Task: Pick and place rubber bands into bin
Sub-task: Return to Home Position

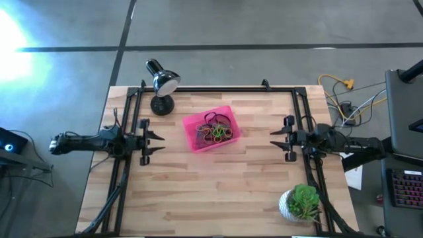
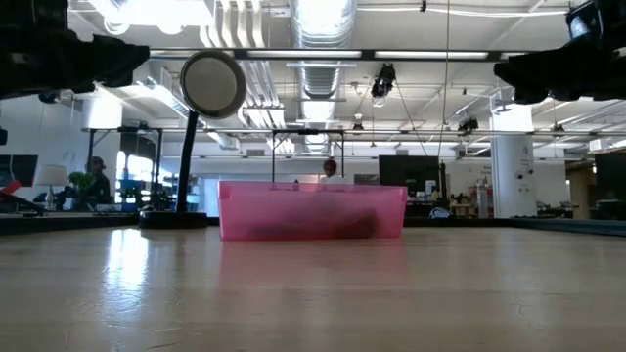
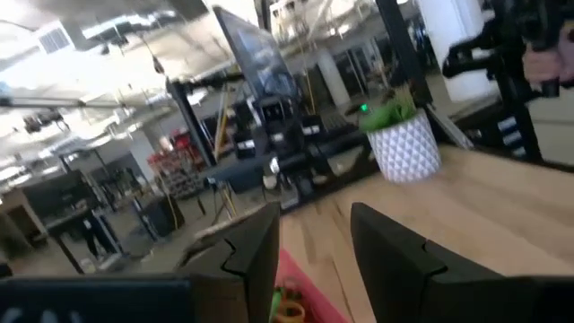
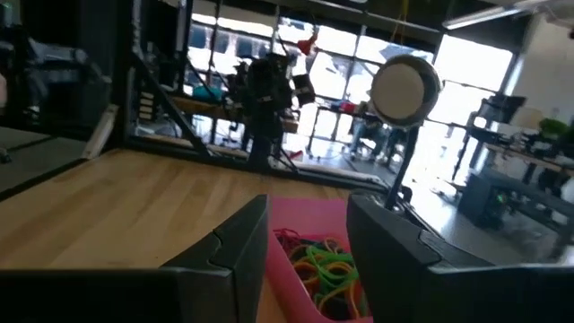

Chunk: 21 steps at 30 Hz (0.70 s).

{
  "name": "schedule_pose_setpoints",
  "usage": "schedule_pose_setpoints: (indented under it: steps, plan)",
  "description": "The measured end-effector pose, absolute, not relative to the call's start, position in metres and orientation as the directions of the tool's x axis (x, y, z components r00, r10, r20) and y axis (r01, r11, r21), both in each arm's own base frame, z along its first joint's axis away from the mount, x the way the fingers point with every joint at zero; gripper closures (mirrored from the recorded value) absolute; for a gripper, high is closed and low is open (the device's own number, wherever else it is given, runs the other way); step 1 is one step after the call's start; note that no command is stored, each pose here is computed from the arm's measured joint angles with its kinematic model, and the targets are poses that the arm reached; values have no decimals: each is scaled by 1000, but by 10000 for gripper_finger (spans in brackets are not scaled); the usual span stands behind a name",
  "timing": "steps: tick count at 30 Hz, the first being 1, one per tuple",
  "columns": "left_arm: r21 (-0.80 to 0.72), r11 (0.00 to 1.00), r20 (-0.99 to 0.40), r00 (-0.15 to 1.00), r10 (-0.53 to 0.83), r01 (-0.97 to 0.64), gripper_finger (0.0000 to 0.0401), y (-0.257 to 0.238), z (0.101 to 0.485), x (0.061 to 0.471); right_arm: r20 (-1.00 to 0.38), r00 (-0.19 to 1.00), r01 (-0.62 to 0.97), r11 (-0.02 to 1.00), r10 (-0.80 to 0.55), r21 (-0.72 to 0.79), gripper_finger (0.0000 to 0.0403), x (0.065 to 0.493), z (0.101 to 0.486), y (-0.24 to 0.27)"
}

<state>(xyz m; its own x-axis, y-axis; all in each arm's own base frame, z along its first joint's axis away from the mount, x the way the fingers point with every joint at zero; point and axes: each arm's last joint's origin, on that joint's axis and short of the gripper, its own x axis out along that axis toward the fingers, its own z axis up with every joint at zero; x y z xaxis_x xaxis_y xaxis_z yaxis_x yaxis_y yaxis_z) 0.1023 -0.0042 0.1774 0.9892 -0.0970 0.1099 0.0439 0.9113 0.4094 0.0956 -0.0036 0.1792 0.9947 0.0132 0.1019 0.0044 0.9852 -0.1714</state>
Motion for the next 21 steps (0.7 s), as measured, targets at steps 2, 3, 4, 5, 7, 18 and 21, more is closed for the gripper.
schedule_pose_setpoints:
  steps: [2, 3, 4, 5, 7, 18, 21]
  plan:
    - [409, 911, 94, 991, -97, 51, 276, -4, 175, 100, 82, 996, 32, 985, -18, -167, 264, 96, 177, -5]
    - [409, 911, 94, 991, -97, 51, 276, -4, 175, 99, 75, 996, 54, 985, -42, -162, 264, 96, 176, -5]
    - [409, 911, 99, 990, -97, 49, 276, -4, 175, 98, 74, 995, 74, 985, -63, -156, 264, 96, 176, -6]
    - [407, 911, 69, 993, -97, 61, 276, -4, 172, 99, 72, 995, 80, 985, -70, -151, 264, 96, 175, -6]
    - [407, 911, 61, 993, -97, 64, 276, -4, 172, 99, 68, 996, 72, 987, -63, -147, 264, 97, 173, -6]
    - [381, 924, -17, 999, -35, 39, 276, -2, 164, 100, -15, 998, 55, 993, -57, -107, 264, 99, 165, -6]
    - [379, 925, -35, 999, -26, 38, 276, -2, 162, 101, -37, 998, 55, 993, -59, -109, 264, 100, 163, -6]
